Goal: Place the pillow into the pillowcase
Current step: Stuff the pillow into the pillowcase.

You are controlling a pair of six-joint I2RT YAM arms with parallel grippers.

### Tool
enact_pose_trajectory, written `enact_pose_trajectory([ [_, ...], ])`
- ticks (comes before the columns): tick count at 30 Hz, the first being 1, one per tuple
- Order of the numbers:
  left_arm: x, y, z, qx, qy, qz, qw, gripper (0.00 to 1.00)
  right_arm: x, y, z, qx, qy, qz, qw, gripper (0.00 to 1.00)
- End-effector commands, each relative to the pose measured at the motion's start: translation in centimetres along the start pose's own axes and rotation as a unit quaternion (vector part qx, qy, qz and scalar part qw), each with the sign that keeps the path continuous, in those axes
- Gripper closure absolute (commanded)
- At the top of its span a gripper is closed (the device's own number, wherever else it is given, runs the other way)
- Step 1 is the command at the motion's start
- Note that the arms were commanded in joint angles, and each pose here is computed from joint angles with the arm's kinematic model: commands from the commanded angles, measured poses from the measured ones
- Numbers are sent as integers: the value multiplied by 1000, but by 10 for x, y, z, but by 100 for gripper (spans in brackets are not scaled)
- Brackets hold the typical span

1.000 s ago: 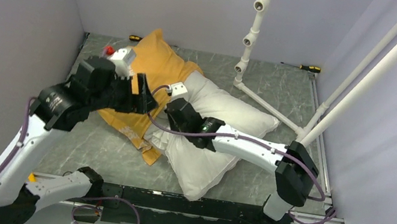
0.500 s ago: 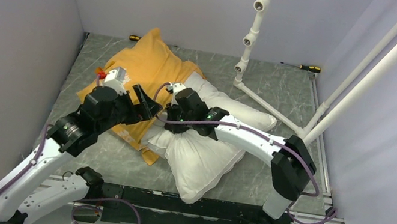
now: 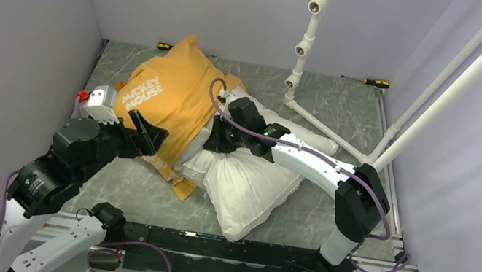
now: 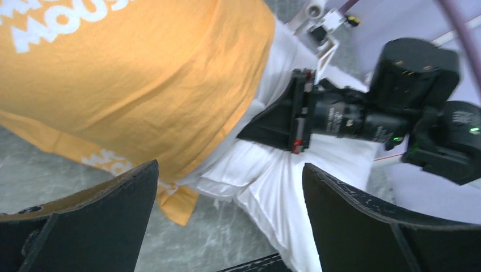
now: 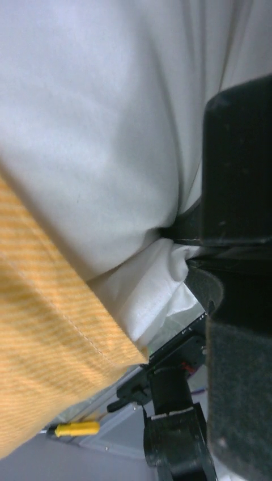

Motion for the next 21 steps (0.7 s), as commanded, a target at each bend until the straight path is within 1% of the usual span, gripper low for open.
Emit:
enact_pose_trajectory([
  [1,-28,36,0,82,65,-55,993,1,2,-9,-8,15,0,-54,998,100],
  [3,-54,49,-7,106,115,-51,986,1,6,-8,-7,22,0,-63,998,100],
  [5,-86,59,-20,116,170,-43,978,4,10,-11,-5,30,3,-75,997,100],
  [6,-94,60,-27,114,177,-36,977,8,12,-11,-4,36,3,-79,996,100],
  [7,-100,56,-34,98,187,-30,977,9,14,-11,-3,41,2,-82,996,100],
  [8,-104,59,-41,109,187,-22,976,10,15,-11,-3,43,2,-85,995,100],
  [10,-116,72,-51,158,197,9,968,10,16,-12,-2,45,3,-86,995,100],
  [13,-144,84,-66,183,226,36,956,11,14,-13,-1,45,7,-88,995,100],
  [15,-158,88,-77,181,227,52,956,15,11,-14,-1,46,9,-90,995,100],
  [17,-164,97,-87,180,205,50,961,19,10,-13,-1,49,12,-90,995,100],
  [21,-149,106,-105,182,142,14,973,21,8,-11,1,56,14,-93,994,100],
])
Point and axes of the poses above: each gripper's point midway between its finger pads, its own z axis back along the fingers, its own y axis along the line the jaws close on, x = y × z, the point moved 2 cm from there along z, back along the fingers, and after that the axes turned 1 degree about -z, right-handed, at the moved point
